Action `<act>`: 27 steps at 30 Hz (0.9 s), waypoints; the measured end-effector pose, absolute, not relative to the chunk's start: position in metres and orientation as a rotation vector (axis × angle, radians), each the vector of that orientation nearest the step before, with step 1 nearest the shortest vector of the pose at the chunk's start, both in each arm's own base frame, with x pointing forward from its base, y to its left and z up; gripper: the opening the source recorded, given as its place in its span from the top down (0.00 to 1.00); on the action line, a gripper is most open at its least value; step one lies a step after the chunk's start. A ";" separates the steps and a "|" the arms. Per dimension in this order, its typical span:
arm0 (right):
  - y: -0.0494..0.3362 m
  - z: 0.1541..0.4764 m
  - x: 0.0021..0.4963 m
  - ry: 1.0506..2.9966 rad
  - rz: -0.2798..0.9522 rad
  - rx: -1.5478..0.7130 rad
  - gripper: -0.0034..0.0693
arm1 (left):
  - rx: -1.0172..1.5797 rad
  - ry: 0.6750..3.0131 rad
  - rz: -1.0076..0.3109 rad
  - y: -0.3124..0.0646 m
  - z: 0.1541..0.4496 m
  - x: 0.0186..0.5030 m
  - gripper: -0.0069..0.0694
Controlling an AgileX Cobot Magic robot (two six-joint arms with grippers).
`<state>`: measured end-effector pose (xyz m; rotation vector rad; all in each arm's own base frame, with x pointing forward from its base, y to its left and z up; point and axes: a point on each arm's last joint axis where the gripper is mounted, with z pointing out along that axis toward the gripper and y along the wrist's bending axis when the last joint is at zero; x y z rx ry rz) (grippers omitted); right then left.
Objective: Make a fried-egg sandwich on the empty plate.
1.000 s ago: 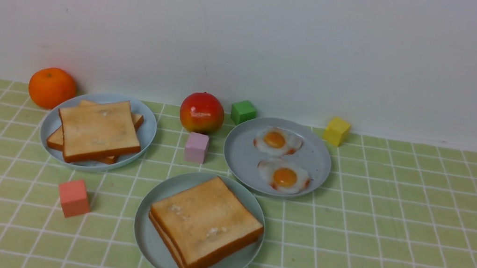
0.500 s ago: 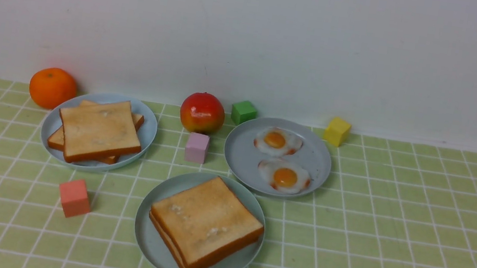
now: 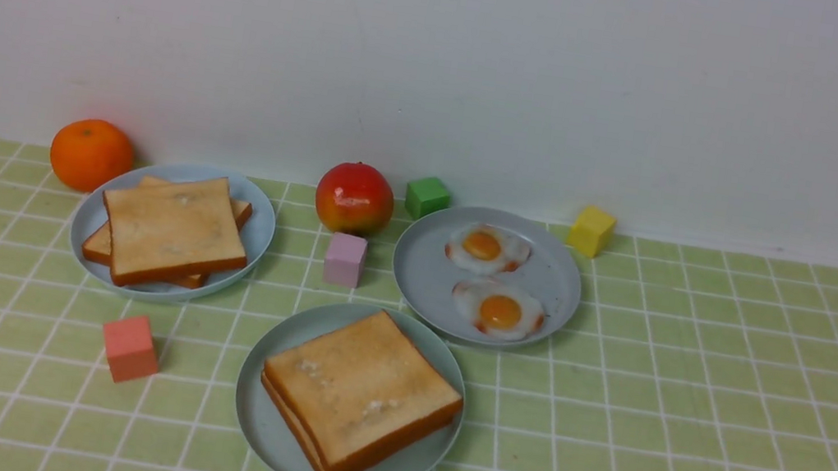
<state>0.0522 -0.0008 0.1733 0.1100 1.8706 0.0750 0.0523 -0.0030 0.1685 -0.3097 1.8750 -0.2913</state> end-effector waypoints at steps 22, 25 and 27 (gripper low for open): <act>-0.001 0.173 0.052 1.871 0.075 0.110 0.92 | -0.310 1.875 -0.291 -0.003 0.169 0.052 0.93; -0.001 0.173 0.052 1.871 0.075 0.110 0.91 | -0.310 1.875 -0.291 -0.003 0.169 0.052 0.93; -0.001 0.173 0.052 1.871 0.075 0.110 0.91 | -0.310 1.875 -0.291 -0.003 0.169 0.052 0.93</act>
